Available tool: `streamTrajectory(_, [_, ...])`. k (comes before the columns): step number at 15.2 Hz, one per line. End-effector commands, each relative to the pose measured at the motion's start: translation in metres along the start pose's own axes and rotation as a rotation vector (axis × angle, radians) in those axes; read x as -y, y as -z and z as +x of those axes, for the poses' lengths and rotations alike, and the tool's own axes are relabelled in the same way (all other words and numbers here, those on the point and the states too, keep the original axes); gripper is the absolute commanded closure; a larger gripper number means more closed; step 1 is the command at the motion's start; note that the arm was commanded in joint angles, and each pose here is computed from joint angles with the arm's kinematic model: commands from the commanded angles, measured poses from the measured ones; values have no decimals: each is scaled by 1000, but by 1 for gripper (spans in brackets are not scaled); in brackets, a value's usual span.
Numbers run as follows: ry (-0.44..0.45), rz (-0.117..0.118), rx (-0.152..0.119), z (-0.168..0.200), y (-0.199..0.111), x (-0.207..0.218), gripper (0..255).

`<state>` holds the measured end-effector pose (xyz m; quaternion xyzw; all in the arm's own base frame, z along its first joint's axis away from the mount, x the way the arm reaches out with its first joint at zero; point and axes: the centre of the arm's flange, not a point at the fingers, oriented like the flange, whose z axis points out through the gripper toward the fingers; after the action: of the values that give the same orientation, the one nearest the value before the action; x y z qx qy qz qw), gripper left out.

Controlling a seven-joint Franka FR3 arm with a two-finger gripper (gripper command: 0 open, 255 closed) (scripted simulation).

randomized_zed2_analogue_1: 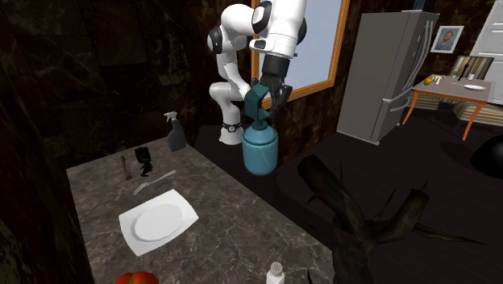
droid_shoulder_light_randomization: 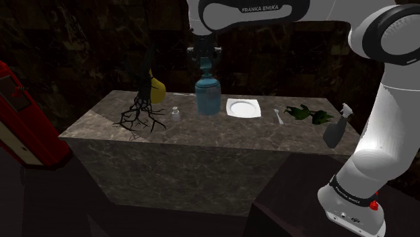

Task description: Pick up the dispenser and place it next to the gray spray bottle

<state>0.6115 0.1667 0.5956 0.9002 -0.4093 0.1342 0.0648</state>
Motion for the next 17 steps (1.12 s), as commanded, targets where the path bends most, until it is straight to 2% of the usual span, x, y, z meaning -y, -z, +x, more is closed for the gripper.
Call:
streamTrajectory(1, [0,0,0,3,11,0,255])
streamTrajectory(17, [0,0,0,28,92,-1,255])
